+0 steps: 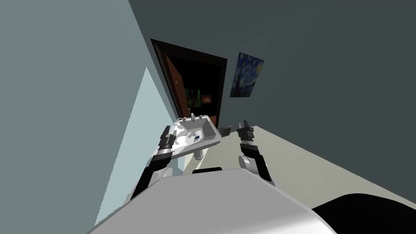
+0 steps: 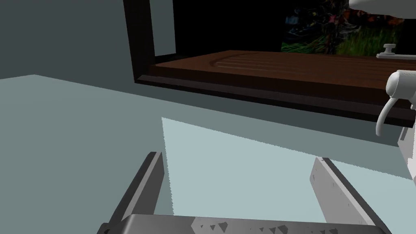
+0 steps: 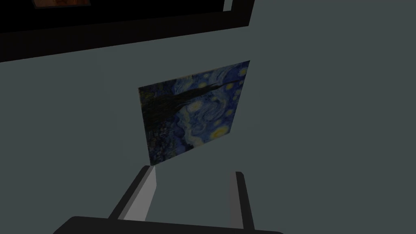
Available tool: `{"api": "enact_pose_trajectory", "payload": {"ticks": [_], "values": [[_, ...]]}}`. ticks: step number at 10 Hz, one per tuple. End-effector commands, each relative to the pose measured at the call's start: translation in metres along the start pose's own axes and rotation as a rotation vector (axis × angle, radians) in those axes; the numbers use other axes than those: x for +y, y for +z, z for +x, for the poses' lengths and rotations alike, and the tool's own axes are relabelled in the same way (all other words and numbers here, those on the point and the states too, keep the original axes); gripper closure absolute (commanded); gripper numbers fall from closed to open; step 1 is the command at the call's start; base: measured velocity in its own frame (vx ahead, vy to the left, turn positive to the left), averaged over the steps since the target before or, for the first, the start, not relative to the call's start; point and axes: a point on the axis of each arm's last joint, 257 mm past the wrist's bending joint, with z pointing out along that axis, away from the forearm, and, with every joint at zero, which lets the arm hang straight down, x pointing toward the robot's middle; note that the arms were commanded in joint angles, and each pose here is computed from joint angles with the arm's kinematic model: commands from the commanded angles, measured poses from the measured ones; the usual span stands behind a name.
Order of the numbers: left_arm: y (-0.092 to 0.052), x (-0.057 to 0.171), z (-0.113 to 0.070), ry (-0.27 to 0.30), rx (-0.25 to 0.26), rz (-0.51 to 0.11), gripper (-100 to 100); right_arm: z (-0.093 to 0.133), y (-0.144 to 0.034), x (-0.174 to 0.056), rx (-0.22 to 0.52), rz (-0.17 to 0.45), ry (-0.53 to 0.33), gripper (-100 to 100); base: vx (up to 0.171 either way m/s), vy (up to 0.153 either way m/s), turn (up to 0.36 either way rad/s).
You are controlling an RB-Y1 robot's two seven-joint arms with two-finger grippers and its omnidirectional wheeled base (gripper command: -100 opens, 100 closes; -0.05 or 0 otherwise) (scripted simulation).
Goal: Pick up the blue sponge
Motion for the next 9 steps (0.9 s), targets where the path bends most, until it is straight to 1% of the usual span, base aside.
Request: {"api": "enact_pose_trajectory", "payload": {"ticks": [1,2,3,5,6,7,8,9], "values": [[-0.005,0.020,0.001,0.014,0.031,-0.069,-100,0.000,0.000,0.000,0.000,0.000,0.000,0,0.138,-0.180,0.092],[-0.009,0.032,0.000,0.022,0.049,-0.112,-100,0.000,0.000,0.000,0.000,0.000,0.000,0,0.129,-0.221,0.101],[-0.009,0.033,0.000,0.022,0.049,-0.114,-100,0.000,0.000,0.000,0.000,0.000,0.000,0,0.079,-0.146,0.042],[-0.019,0.058,-0.003,0.037,0.082,-0.204,-100,0.000,0.000,0.000,0.000,0.000,0.000,0,0.092,-0.139,0.077],[-0.019,0.061,-0.003,0.037,0.083,-0.217,-100,0.000,0.000,0.000,0.000,0.000,0.000,0,0.065,-0.131,0.047],[-0.025,0.073,-0.005,0.044,0.098,-0.263,-100,0.000,0.000,0.000,0.000,0.000,0.000,0,0.068,-0.137,0.061],[-0.026,0.076,-0.005,0.044,0.100,-0.273,-100,0.000,0.000,0.000,0.000,0.000,0.000,0,0.068,-0.104,0.042],[-0.034,0.091,-0.007,0.051,0.115,-0.332,-100,0.000,0.000,0.000,0.000,0.000,0.000,0,0.091,-0.122,0.064]]}}
